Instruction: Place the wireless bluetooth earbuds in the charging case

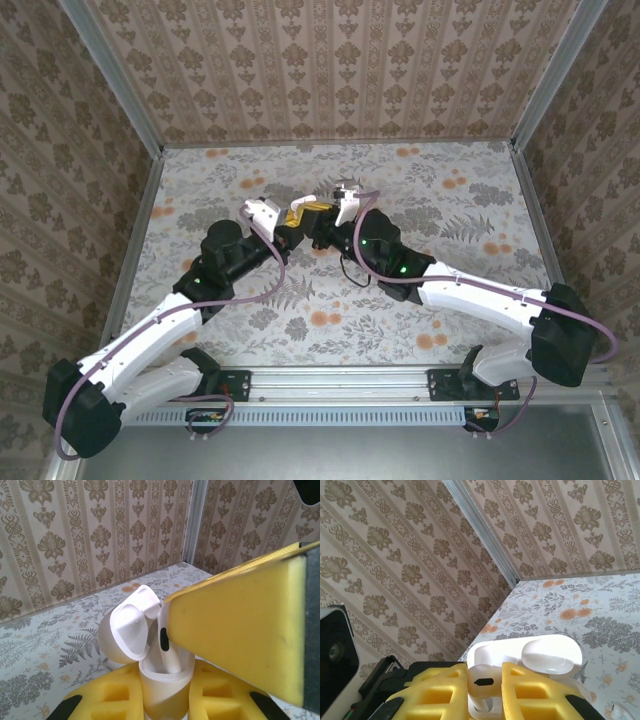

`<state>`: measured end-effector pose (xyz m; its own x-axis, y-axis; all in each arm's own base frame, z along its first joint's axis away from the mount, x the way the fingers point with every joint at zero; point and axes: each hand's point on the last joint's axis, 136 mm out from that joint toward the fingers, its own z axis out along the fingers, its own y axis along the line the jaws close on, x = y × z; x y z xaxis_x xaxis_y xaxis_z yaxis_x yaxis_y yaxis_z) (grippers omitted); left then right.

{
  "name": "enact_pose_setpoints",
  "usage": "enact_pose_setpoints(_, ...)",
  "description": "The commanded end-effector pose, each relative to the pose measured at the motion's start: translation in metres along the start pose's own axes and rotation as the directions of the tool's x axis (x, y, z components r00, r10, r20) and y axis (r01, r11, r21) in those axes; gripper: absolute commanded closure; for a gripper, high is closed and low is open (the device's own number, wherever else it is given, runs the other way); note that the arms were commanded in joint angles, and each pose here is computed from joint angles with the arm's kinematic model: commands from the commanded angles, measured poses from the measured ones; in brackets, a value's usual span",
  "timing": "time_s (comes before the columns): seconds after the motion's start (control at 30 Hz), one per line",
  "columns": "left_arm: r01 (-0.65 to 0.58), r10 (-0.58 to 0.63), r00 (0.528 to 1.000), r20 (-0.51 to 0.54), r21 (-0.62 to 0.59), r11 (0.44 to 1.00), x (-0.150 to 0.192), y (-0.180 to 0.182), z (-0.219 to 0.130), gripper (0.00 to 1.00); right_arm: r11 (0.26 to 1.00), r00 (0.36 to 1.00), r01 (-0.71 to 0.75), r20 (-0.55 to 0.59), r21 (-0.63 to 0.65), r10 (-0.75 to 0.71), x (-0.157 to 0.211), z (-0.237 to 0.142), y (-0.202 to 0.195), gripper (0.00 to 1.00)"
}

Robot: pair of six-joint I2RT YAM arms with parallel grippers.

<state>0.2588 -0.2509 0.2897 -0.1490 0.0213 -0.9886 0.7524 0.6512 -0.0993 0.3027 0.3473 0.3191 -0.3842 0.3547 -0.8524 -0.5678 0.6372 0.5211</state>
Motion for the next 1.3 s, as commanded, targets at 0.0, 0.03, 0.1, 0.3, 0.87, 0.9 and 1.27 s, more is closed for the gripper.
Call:
enact_pose_setpoints(0.0, 0.001, 0.0, 0.992, 0.129, -0.009, 1.0, -0.036, -0.002, -0.008, 1.0, 0.997, 0.996, 0.045, -0.079, -0.058, -0.05, 0.031, -0.005, 0.01, 0.82)
enact_pose_setpoints(0.03, 0.002, 0.0, 0.992, 0.129, -0.009, 1.0, -0.036, -0.001, -0.008, 1.0, 0.996, 0.995, 0.055, -0.08, -0.065, -0.06, 0.032, -0.006, 0.011, 0.82)
enact_pose_setpoints(0.1, 0.002, -0.001, 0.991, 0.134, -0.008, 1.0, -0.038, -0.002, -0.009, 1.0, 0.995, 0.994, 0.071, -0.083, -0.074, -0.077, 0.033, -0.006, 0.012, 0.81)
enact_pose_setpoints(0.3, 0.002, -0.001, 0.991, 0.133, -0.007, 1.0, -0.037, -0.002, -0.009, 1.0, 0.994, 0.993, 0.078, -0.088, -0.074, -0.084, 0.031, -0.005, 0.014, 0.72)
enact_pose_setpoints(0.87, 0.001, -0.002, 0.992, 0.122, 0.003, 1.0, -0.033, -0.004, -0.009, 1.0, 0.999, 0.999, 0.007, -0.036, -0.034, -0.008, -0.008, -0.019, 0.018, 0.51)
enact_pose_setpoints(0.9, 0.0, 0.0, 0.992, 0.123, 0.006, 1.0, -0.033, -0.004, -0.009, 1.0, 0.999, 1.0, 0.001, -0.027, -0.036, -0.002, -0.012, -0.022, 0.019, 0.51)
enact_pose_setpoints(1.27, -0.014, 0.01, 0.995, 0.098, 0.037, 0.999, -0.027, -0.01, -0.009, 1.0, 0.997, 0.997, -0.071, 0.035, -0.017, 0.072, -0.056, -0.049, 0.018, 0.46)
